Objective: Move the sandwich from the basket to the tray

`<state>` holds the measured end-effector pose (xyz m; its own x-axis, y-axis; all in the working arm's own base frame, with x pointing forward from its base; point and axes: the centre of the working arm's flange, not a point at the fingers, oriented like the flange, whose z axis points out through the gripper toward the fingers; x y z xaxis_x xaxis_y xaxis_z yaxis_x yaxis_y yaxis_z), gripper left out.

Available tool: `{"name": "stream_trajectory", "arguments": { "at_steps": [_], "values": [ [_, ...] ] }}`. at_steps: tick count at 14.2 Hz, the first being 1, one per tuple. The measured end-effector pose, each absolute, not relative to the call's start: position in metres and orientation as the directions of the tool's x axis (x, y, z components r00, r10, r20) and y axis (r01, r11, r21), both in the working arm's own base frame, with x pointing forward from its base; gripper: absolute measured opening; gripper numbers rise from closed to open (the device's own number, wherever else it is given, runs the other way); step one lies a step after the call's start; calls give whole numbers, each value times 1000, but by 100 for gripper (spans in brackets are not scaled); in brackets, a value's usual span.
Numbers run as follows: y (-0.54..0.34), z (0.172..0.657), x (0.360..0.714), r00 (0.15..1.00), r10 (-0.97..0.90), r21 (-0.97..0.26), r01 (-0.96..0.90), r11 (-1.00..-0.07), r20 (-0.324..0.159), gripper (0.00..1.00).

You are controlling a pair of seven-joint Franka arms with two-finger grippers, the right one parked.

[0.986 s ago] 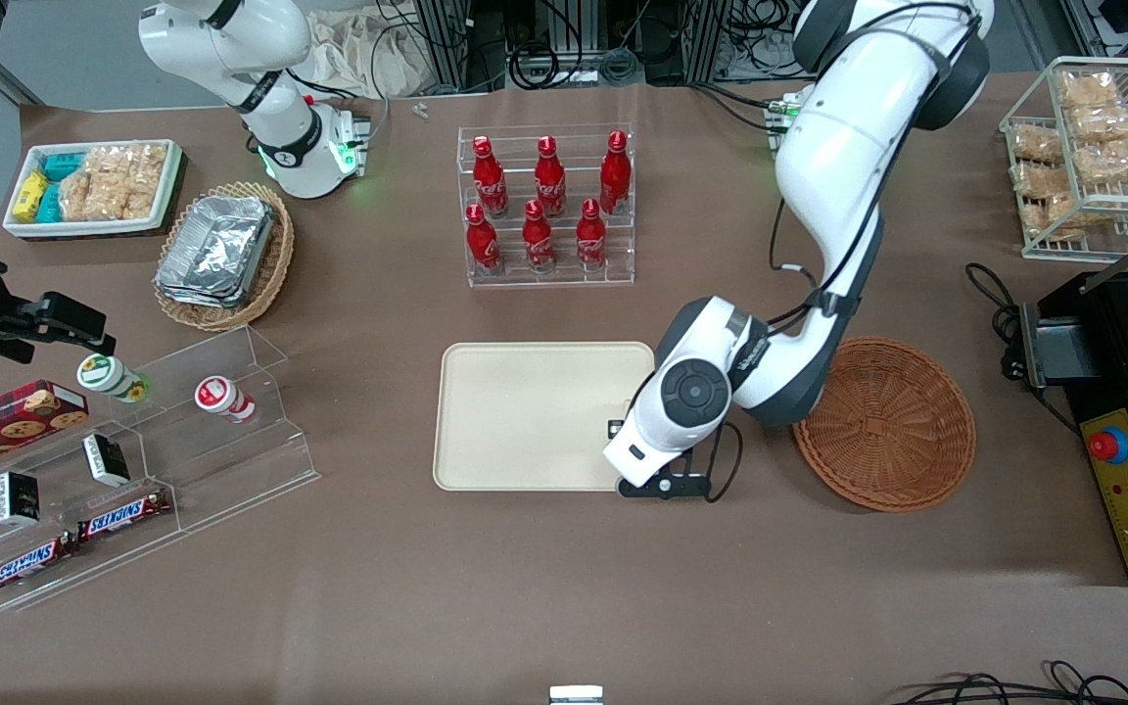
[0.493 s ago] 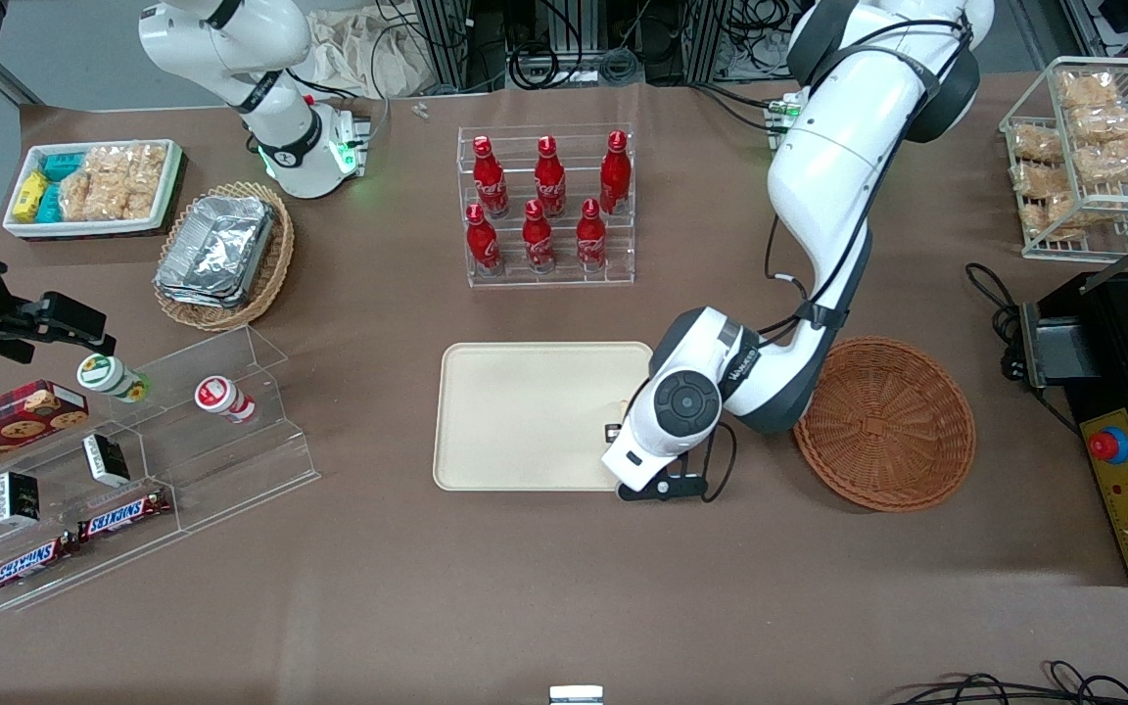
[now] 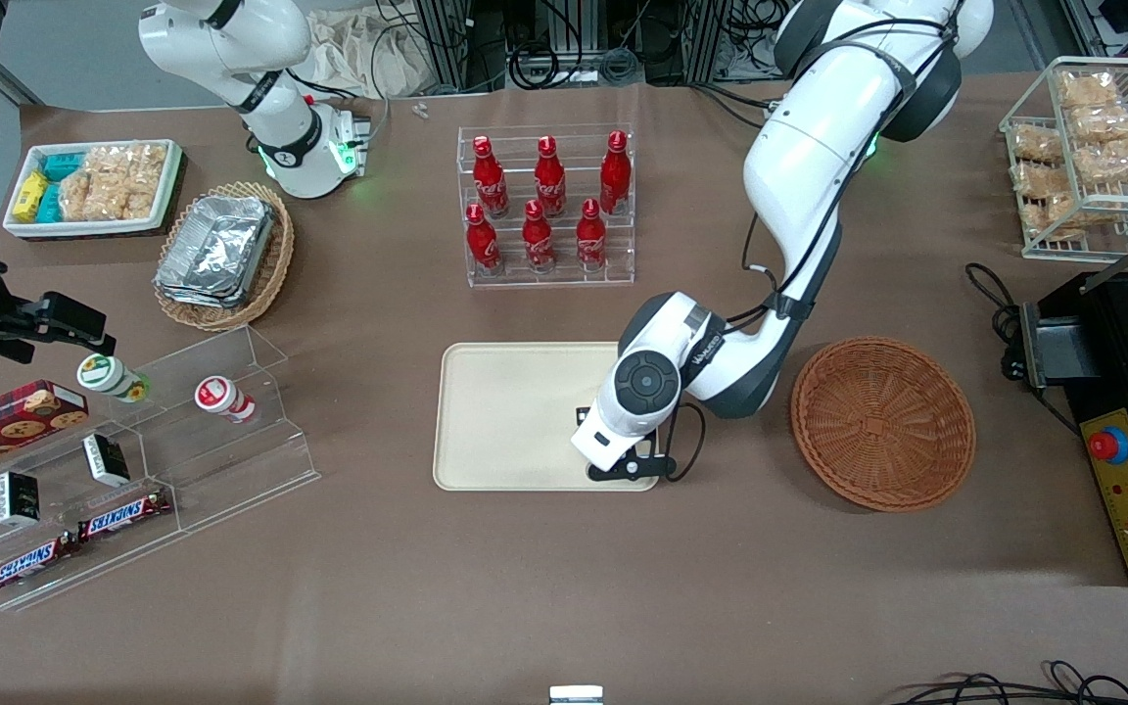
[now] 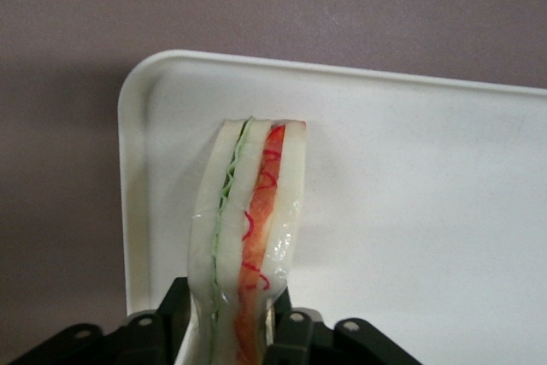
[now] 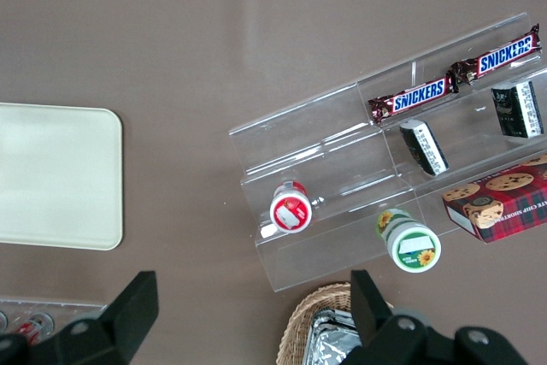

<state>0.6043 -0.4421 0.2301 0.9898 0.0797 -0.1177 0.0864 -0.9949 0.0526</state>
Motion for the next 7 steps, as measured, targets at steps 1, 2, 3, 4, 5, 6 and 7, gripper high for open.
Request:
{"name": "stream_trajectory", "arguments": {
  "at_steps": [1, 2, 3, 4, 5, 6, 7],
  "values": [
    [-441, 231, 606, 991, 78, 50, 84, -995, -111, 63],
    [-441, 234, 607, 991, 78, 52, 84, -995, -104, 71],
    [-441, 239, 610, 992, 79, 57, 85, -995, -96, 82],
    [-441, 247, 613, 993, 81, 65, 86, -994, -84, 91],
    [-441, 259, 616, 994, 84, 74, 89, -993, -69, 99],
    [-438, 273, 620, 995, 89, 82, 93, -992, -53, 100],
    [-433, 289, 624, 994, 97, 85, 100, -991, -39, 100]
  ]
}}
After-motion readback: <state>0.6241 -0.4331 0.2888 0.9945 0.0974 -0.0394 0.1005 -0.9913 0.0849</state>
